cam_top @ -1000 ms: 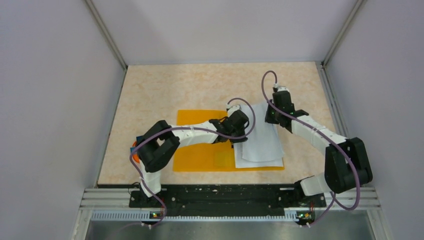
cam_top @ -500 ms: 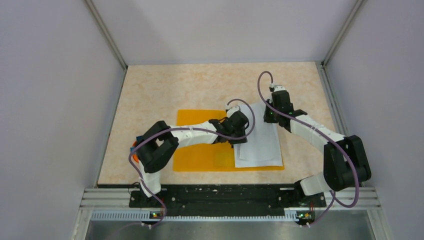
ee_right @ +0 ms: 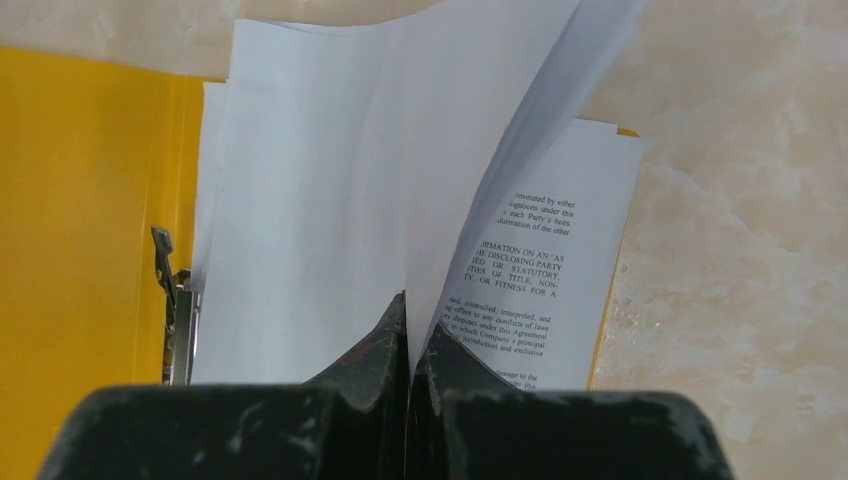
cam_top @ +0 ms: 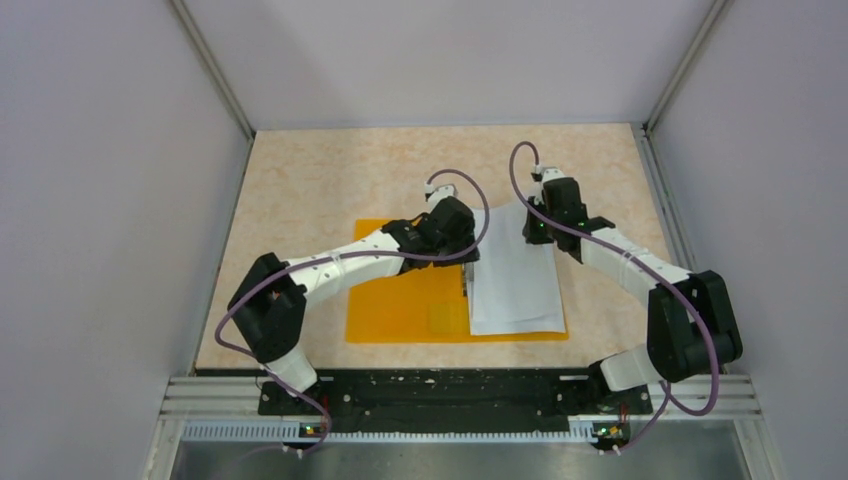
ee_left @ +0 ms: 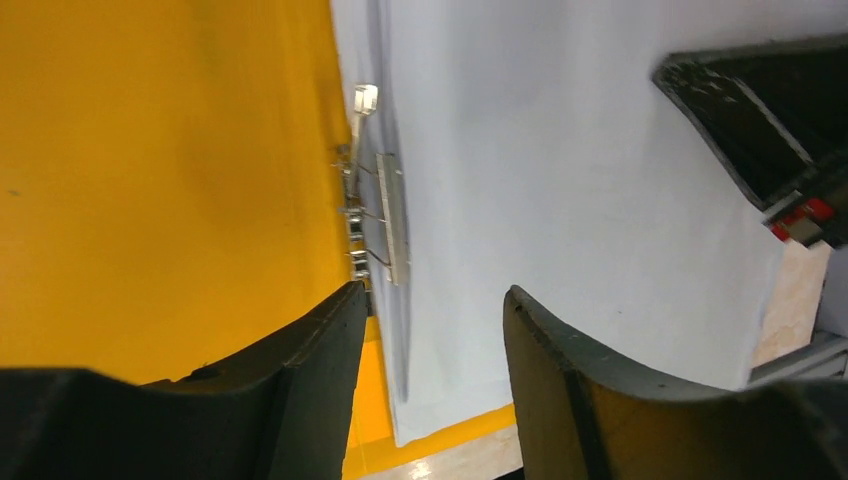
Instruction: Put the files into the folder
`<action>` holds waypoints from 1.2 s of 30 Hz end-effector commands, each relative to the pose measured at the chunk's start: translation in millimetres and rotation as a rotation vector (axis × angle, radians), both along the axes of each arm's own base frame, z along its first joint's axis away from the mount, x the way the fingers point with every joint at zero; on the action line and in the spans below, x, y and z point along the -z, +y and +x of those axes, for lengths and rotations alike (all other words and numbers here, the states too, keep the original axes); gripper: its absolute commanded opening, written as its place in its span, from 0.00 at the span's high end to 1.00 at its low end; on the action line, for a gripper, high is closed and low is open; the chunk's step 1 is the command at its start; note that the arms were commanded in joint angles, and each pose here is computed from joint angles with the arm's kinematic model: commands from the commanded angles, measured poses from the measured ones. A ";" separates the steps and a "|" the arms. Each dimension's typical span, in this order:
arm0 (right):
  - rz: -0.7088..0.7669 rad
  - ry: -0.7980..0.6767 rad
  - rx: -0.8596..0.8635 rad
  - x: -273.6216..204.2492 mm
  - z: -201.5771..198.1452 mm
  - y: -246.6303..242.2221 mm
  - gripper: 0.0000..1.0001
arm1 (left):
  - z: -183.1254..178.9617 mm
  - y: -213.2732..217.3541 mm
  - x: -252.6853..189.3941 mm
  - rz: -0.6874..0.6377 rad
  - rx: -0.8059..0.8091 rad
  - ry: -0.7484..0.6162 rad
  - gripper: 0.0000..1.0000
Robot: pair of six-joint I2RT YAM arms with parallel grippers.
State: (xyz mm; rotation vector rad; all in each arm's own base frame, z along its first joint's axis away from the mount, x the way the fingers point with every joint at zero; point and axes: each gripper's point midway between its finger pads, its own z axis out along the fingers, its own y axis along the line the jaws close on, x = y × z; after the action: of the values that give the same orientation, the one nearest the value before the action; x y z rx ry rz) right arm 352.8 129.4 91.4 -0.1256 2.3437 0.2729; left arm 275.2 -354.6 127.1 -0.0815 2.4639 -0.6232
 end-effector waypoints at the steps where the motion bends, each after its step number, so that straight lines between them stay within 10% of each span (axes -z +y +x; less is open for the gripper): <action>1: 0.017 -0.080 -0.071 -31.6 12.9 14.1 1.00 | 20.0 35.4 -2.2 0.038 -0.069 0.024 0.44; 20: 0.049 -0.011 -0.197 -21.1 -1.7 33.8 1.00 | 29.8 59.6 62.0 0.094 -0.110 0.238 0.82; 33: 0.093 0.064 -0.140 -4.5 -17.0 32.7 1.00 | 33.3 48.1 72.1 0.072 -0.101 0.267 0.89; 36: 0.079 0.075 -0.099 -2.9 -19.5 26.2 0.79 | 33.2 47.5 72.7 0.070 -0.102 0.269 0.89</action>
State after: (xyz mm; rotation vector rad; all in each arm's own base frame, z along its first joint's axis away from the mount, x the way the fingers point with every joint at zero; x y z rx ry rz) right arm 340.1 156.2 95.0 -0.2352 2.3833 0.4362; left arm 296.7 -295.7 39.8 -0.2589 2.7599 -0.4466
